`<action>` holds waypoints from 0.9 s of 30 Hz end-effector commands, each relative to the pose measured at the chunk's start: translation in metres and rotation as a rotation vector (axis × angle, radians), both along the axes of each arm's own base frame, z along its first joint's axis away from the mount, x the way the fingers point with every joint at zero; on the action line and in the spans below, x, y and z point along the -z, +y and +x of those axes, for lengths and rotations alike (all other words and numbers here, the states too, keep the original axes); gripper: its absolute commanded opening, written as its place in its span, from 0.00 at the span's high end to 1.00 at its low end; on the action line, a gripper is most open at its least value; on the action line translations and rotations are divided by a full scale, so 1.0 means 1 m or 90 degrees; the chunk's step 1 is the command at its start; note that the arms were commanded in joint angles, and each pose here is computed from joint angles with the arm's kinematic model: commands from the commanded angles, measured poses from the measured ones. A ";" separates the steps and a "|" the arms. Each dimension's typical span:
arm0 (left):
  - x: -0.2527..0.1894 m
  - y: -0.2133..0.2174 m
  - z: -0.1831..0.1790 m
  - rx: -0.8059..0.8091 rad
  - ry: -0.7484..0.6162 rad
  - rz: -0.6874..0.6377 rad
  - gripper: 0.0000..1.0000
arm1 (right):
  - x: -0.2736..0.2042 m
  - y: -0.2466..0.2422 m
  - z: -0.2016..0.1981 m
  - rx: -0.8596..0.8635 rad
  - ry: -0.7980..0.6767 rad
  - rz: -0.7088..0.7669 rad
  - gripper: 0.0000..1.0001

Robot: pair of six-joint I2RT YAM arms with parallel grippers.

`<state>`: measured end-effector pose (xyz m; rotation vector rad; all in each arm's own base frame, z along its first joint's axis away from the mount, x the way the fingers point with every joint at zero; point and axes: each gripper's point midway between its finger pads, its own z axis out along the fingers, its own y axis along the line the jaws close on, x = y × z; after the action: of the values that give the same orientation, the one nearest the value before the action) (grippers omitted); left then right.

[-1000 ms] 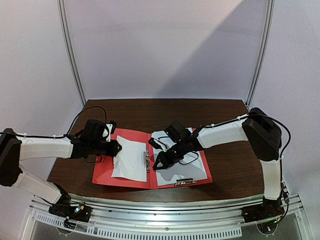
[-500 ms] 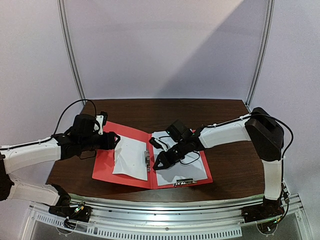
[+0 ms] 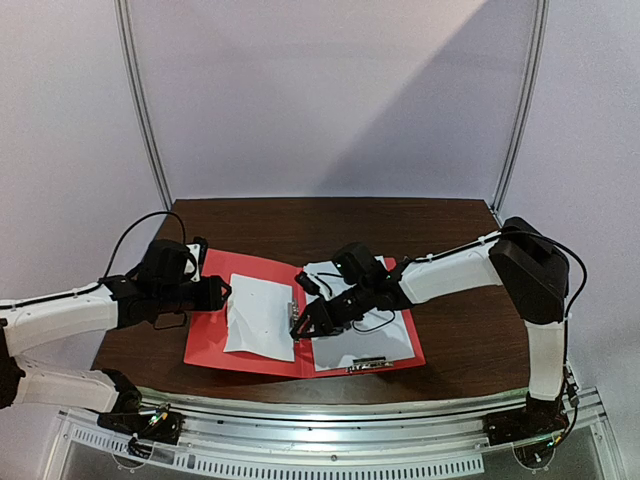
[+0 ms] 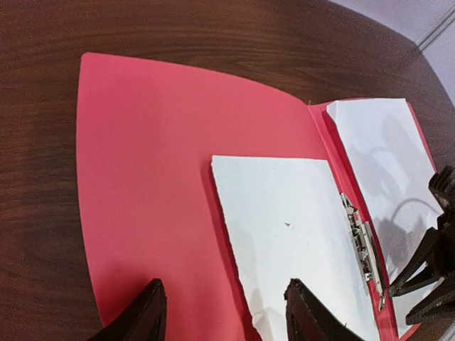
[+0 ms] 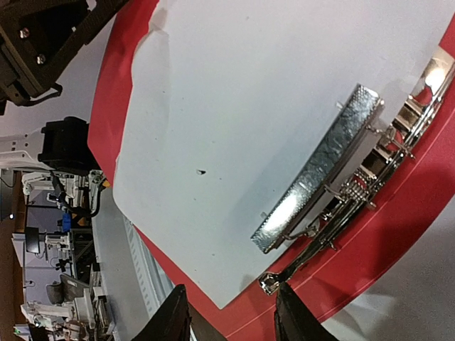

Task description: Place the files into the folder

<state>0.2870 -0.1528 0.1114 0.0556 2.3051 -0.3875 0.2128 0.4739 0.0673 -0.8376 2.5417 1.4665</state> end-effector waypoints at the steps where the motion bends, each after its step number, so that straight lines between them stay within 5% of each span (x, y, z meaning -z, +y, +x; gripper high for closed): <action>1: -0.001 0.007 -0.004 -0.014 -0.002 -0.003 0.43 | -0.015 0.010 -0.001 0.010 0.027 0.033 0.60; 27: -0.001 0.010 -0.006 -0.013 -0.007 0.007 0.43 | 0.016 0.004 -0.003 0.039 0.079 -0.020 0.53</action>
<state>0.2862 -0.1504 0.1226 0.0383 2.2686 -0.3998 0.2149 0.4759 0.0638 -0.6962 2.6228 1.4993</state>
